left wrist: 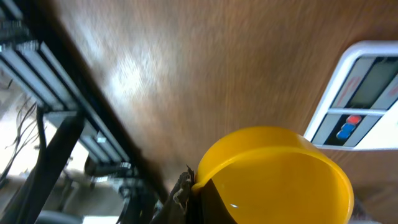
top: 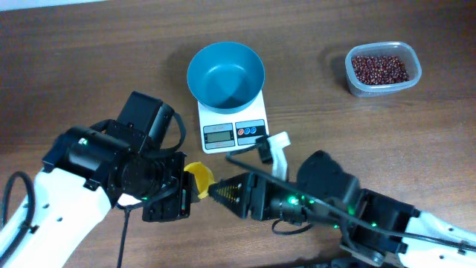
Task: Scoop item into bowl and weigh 50g on scale
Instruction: 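Lift the scoop with the left gripper toward the right gripper, then grasp the scoop handle with the right gripper from the left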
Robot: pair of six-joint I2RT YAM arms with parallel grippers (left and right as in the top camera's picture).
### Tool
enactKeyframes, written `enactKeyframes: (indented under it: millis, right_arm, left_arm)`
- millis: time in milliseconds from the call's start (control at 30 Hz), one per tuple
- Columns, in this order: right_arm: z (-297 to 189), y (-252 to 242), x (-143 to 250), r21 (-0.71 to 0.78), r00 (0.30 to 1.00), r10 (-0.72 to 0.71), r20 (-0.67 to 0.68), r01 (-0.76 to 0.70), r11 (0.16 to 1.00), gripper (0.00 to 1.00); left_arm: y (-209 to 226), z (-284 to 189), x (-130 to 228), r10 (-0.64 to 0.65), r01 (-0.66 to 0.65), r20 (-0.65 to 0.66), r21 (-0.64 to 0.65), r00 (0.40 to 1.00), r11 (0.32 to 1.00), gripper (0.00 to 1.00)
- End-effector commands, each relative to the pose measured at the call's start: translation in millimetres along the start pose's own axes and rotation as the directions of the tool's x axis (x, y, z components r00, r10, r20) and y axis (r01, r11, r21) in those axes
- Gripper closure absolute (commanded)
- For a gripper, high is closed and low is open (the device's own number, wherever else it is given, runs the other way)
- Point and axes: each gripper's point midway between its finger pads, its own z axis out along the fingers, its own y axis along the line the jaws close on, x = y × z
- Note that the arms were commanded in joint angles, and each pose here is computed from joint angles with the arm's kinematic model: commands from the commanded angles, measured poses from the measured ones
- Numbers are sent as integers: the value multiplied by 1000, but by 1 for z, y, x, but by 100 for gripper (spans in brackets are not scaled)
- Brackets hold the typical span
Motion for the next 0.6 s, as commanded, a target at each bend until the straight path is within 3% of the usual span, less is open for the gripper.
enactKeyframes:
  millis: [0, 567]
  right_arm:
    - [7, -2, 4, 15, 1000, 0, -14, 1, 1000, 50]
    - [7, -5, -3, 30, 997, 67, 27, -68, 997, 73]
  left_arm:
    - [-3, 1, -11, -19, 17, 64, 20, 998, 1000, 100]
    - [11, 1, -13, -35, 38, 69, -35, 997, 999, 99]
